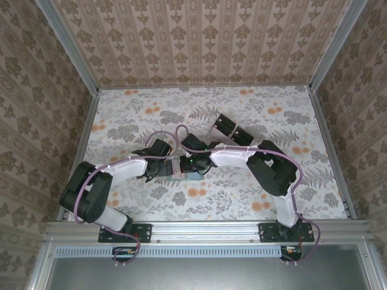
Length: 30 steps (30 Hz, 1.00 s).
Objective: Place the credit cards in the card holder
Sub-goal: Insert the credit card into the card slot.
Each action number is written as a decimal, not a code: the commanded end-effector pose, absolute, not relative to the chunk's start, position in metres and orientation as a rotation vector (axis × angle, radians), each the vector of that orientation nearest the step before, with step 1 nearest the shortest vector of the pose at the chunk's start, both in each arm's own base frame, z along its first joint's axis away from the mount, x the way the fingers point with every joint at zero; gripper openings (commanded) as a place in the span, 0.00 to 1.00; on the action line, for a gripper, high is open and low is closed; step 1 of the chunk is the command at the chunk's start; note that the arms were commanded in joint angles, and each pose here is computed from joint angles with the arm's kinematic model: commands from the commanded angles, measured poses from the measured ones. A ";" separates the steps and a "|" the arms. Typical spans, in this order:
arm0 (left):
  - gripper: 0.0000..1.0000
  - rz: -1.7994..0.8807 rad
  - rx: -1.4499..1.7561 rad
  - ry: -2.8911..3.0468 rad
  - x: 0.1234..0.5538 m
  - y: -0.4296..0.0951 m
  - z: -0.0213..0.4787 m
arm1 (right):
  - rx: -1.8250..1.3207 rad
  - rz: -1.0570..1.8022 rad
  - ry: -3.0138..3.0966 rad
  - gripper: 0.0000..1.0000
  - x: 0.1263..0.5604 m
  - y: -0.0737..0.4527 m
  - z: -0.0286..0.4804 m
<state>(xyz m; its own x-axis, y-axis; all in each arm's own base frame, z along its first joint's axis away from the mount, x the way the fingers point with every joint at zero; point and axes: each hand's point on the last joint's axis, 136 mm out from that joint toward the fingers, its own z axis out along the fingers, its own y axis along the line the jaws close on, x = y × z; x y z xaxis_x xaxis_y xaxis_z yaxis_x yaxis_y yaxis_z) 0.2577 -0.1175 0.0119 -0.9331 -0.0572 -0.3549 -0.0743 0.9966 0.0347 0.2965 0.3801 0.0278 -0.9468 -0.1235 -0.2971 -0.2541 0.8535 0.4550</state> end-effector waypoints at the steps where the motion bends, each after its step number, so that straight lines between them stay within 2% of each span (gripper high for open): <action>1: 1.00 0.051 -0.088 2.808 0.253 -0.118 -0.001 | -0.297 0.776 2.795 0.03 0.291 0.391 0.028; 7: 1.00 0.048 -0.096 2.756 0.258 -0.114 0.022 | -0.285 0.813 2.713 0.05 0.292 0.386 0.060; 12: 1.00 0.100 -0.137 2.705 0.262 -0.098 0.042 | -0.259 0.738 2.694 0.07 0.293 0.370 0.071; 30: 1.00 0.209 -0.154 2.790 0.259 -0.087 0.015 | -0.272 0.617 2.802 0.04 0.290 0.363 0.021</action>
<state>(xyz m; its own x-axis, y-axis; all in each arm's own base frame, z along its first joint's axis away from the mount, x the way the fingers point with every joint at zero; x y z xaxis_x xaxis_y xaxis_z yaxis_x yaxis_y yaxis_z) 0.2596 -0.0915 0.0178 -0.9288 -0.1021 -0.3562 -0.1420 0.9860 0.0876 0.2933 0.3684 0.0317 -0.9445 -0.1130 -0.3086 -0.2432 0.8718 0.4253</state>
